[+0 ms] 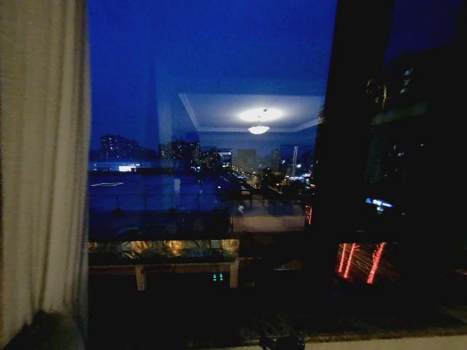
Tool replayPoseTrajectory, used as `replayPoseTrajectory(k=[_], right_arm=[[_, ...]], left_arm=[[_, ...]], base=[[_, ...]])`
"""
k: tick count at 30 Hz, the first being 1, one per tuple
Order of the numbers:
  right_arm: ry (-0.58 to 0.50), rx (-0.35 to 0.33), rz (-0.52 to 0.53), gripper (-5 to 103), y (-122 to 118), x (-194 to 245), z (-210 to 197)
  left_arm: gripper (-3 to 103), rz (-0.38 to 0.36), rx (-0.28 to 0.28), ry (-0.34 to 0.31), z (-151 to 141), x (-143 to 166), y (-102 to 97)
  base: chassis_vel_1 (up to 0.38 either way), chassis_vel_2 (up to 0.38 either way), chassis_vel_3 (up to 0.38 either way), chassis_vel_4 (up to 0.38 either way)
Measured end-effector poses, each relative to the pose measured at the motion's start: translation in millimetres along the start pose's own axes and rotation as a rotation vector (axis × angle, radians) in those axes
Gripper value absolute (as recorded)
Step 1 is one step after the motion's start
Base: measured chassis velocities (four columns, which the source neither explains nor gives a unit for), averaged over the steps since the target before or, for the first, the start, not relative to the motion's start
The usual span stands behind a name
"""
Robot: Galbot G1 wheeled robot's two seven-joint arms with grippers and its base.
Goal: Open the curtains by pulling them apart, changing their state from closed to fully open.
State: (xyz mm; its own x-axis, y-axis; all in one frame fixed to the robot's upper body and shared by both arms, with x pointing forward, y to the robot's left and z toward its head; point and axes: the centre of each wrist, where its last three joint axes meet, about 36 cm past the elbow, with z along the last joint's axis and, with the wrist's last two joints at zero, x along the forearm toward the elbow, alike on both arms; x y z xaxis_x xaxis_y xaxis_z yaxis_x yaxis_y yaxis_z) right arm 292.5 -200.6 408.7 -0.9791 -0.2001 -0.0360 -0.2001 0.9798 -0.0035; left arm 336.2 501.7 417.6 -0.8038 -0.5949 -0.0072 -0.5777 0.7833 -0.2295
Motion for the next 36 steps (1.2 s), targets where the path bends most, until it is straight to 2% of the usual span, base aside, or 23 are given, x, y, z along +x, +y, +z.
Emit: replayPoseTrajectory(k=[5, 8, 17, 23, 24, 36], right_arm=[[-0.002, -0.001, 0.002, 100, -1, 0, 0], [-0.002, -0.001, 0.001, 100, -1, -1, 0], [0.001, -0.002, -0.001, 100, 0, -1, 2], [0.001, -0.002, 0.0, 100, 0, -1, 2], [0.001, -0.002, 0.0, 100, -1, -1, 1], [-0.003, -0.003, 0.001, 100, 0, 1, -1]], left_arm=[[0, -0.064, 0.009, -0.01, -3, -13, 12.3], [0, -0.133, 0.016, -0.02, -5, -25, 20.5], [0, -0.232, 0.029, -0.025, -13, -43, 23.3], [0, -0.259, 0.035, -0.013, -18, -48, 19.5], [0, -0.285, 0.045, 0.001, -20, -52, 19.9], [0, -0.354, 0.035, 0.012, -24, -68, 47.3]], base=[[0.0, 0.0, 0.0, 0.0], [0.0, 0.0, 0.0, 0.0], [0.0, 0.0, 0.0, 0.0], [0.0, 0.0, 0.0, 0.0], [0.0, 0.0, 0.0, 0.0], [0.0, 0.0, 0.0, 0.0]])
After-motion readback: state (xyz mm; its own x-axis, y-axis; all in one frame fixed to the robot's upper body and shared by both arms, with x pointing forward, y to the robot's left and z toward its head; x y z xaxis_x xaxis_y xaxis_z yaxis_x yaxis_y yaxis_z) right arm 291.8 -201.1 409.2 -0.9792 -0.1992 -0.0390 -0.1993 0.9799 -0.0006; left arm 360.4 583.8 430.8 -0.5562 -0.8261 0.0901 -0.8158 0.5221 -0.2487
